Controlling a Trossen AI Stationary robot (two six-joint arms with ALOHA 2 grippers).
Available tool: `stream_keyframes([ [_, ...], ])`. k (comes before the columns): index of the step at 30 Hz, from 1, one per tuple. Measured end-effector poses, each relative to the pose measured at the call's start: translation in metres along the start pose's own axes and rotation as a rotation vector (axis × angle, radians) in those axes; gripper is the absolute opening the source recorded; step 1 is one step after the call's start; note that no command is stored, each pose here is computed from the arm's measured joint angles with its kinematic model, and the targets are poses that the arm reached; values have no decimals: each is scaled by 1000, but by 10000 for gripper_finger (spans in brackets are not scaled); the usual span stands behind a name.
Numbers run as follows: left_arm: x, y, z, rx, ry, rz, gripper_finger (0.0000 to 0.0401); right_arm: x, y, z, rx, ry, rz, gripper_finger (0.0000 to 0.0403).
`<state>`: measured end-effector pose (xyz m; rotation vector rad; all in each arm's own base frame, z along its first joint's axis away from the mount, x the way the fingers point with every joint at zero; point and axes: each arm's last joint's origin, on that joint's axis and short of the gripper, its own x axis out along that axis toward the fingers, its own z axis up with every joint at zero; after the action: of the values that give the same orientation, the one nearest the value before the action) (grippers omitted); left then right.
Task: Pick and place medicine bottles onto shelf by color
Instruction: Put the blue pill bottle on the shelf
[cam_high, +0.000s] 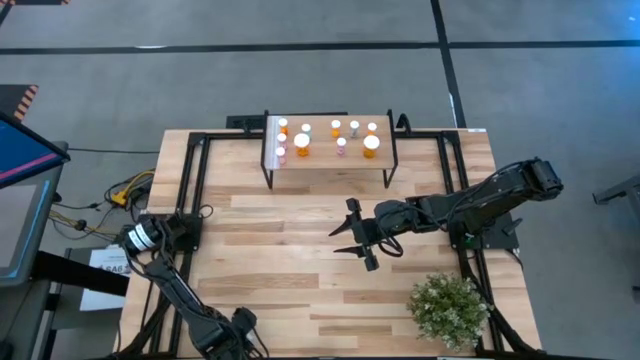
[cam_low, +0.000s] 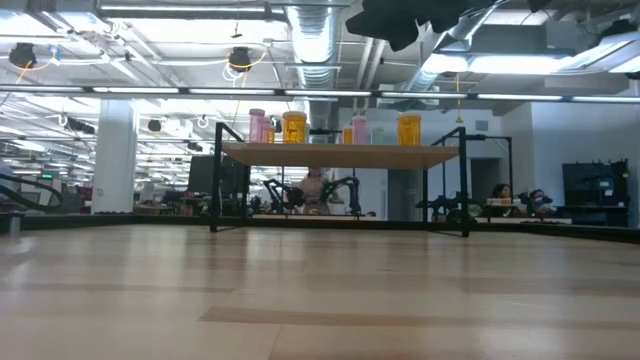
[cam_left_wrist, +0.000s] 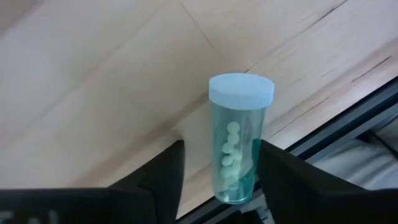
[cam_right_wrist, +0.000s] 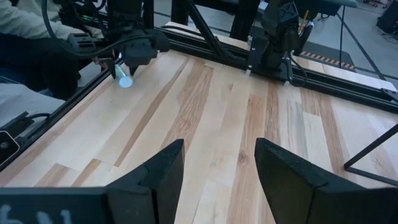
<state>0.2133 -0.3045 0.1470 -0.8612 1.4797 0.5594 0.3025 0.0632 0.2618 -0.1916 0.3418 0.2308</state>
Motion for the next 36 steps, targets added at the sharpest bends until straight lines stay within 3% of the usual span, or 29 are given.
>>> stream_keyframes([
  [7,0,-1,3,35,-45,-10,95,0,0,0,0,2,0,217],
  [11,-2,-3,8,92,-120,-40,66,-3,0,1,-2,1,0,217],
  [17,-19,-11,21,226,-300,-137,76,-20,-2,12,-9,-38,-5,217],
  [22,-41,-13,34,388,-606,-159,90,-38,-2,22,-10,-79,-7,217],
  [25,-55,-15,47,472,-805,-119,90,-46,-3,24,-11,-129,4,217],
  [31,-75,-10,86,627,-952,-43,91,-61,-6,13,-1,-249,-23,217],
  [36,-71,-7,114,756,-1030,-171,91,-70,-10,7,21,-300,-49,217],
])
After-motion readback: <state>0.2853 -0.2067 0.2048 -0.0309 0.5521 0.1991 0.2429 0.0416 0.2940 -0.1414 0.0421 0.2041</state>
